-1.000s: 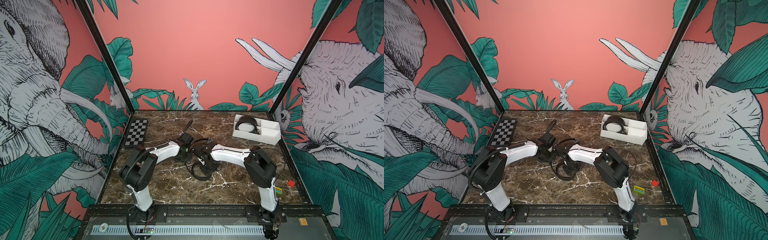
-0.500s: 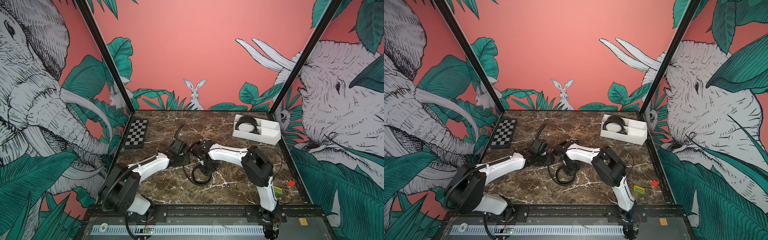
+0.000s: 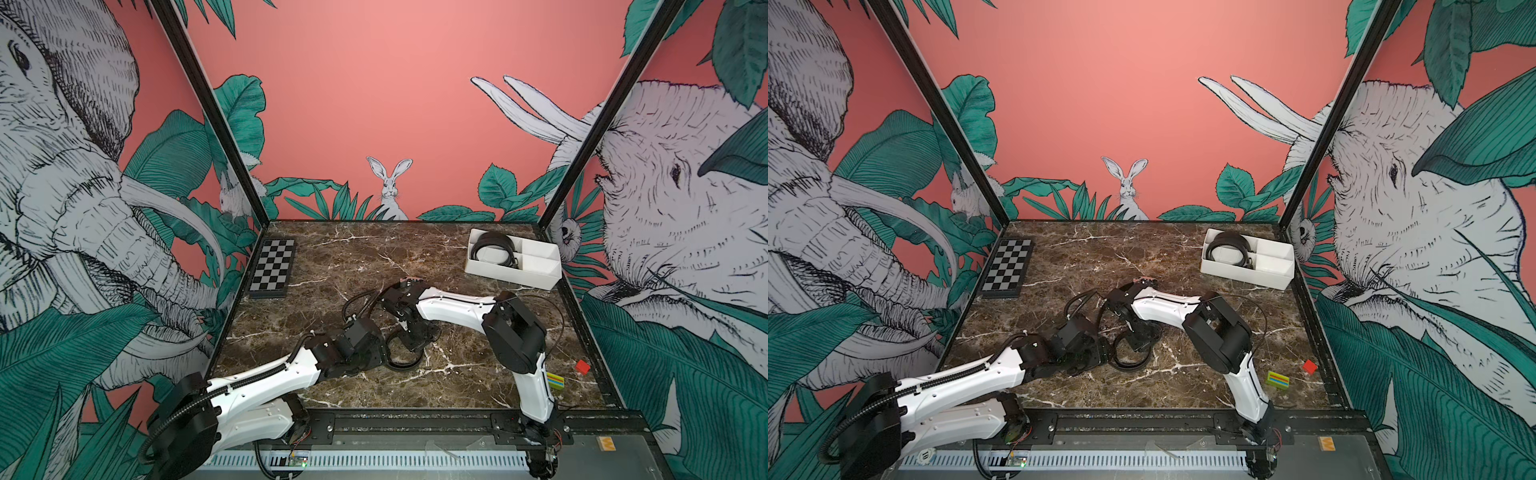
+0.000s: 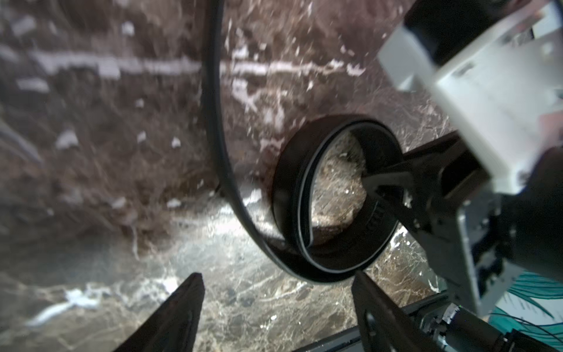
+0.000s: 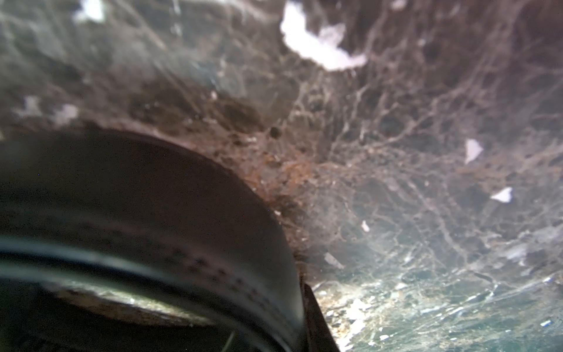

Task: Place the belts into the storage roll
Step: Roll the belt at the center of the board.

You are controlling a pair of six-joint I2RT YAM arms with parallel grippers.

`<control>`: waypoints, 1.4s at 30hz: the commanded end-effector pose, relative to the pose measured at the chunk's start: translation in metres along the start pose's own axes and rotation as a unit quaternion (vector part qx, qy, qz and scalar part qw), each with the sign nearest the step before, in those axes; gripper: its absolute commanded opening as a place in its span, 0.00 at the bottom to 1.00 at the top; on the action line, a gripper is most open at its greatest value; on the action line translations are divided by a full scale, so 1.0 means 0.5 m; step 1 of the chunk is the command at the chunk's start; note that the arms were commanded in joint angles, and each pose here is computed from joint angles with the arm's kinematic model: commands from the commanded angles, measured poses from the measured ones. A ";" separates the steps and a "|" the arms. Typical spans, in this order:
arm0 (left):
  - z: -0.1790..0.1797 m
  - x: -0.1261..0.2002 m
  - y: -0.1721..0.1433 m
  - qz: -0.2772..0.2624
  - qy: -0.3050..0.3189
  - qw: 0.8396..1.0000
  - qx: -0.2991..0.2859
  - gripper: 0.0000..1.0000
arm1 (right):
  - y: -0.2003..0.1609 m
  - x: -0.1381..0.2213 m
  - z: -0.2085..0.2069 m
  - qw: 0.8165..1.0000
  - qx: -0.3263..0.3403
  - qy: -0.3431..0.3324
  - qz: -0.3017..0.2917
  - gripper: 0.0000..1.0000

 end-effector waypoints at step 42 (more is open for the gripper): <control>0.072 -0.076 -0.007 0.042 0.205 0.974 -0.082 0.00 | -0.011 0.000 0.002 0.998 -0.021 0.042 -0.029 0.56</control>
Point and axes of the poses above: each gripper's point midway between its finger pads, its own x axis back along the fingers, its own z axis along the line the jaws close on, y = z × x, the point moved 4 cm from there along x, back along the fingers, and after that the axes turned 1 degree about x, right-handed, at the moved point
